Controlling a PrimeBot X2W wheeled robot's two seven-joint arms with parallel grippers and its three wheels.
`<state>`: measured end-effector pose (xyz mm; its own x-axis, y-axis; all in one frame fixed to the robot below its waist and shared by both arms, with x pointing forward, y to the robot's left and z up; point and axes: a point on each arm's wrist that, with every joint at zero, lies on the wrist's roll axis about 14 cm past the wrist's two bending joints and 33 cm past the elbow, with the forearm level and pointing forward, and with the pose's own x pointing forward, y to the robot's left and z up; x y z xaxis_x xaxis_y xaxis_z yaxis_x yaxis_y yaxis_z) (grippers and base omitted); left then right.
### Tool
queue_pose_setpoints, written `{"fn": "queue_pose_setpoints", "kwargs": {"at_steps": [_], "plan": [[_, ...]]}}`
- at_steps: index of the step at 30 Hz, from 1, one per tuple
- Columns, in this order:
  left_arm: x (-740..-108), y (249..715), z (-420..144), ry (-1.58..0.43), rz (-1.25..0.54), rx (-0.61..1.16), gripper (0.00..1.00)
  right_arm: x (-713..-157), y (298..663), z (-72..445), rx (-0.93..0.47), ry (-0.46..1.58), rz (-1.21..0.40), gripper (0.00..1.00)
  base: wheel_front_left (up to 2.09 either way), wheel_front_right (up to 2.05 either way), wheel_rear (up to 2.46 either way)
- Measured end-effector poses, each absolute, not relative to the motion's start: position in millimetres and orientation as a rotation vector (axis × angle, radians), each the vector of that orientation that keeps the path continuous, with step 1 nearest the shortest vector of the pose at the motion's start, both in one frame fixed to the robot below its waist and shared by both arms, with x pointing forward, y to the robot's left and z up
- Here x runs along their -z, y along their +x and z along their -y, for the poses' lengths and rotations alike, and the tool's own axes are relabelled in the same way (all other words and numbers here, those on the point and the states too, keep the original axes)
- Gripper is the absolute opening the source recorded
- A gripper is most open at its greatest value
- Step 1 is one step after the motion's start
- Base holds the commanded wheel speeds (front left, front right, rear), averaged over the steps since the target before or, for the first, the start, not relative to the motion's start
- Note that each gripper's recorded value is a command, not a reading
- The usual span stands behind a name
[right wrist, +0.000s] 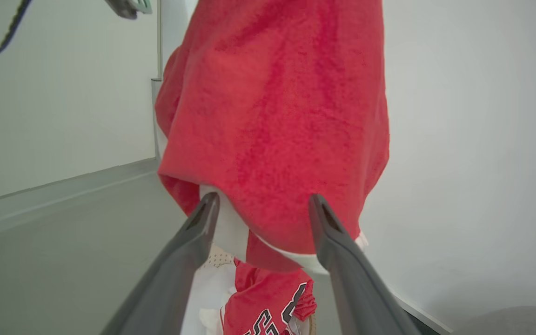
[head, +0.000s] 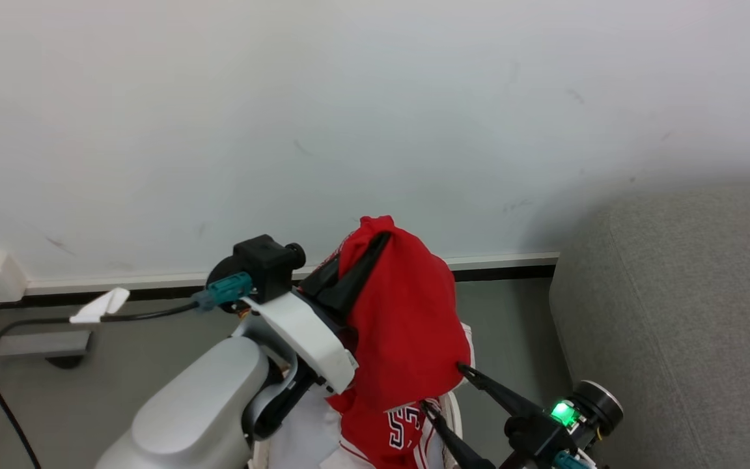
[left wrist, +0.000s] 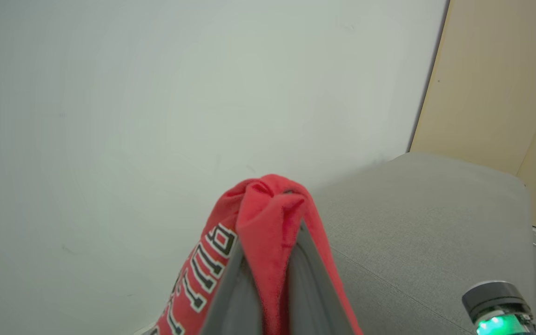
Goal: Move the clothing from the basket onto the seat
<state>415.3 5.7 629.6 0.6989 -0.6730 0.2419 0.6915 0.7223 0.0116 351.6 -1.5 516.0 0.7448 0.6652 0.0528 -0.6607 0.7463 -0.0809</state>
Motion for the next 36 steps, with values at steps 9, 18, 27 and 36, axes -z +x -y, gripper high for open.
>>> {"fn": "queue_pose_setpoints", "kwargs": {"at_steps": [9, 18, 27, 36], "plan": [[-627, 400, 7, -0.087, 0.209, 0.796, 0.00, -514, 361, -26, -0.803, -0.191, 0.094, 1.00, 0.00, 0.00, 0.00], [-618, 393, 5, -0.079, 0.177, 0.795, 0.00, -536, 375, -32, -0.757, -0.124, 0.146, 0.12, 0.00, 0.00, 0.00], [-608, 398, -4, -0.076, 0.153, 0.768, 0.00, -541, 377, -26, -0.719, 0.011, 0.131, 0.00, 0.00, 0.00, 0.00], [-592, 398, 3, -0.089, 0.115, 0.787, 1.00, -573, 390, 16, -0.561, 0.309, 0.177, 0.00, 0.00, 0.00, 0.00]]}}
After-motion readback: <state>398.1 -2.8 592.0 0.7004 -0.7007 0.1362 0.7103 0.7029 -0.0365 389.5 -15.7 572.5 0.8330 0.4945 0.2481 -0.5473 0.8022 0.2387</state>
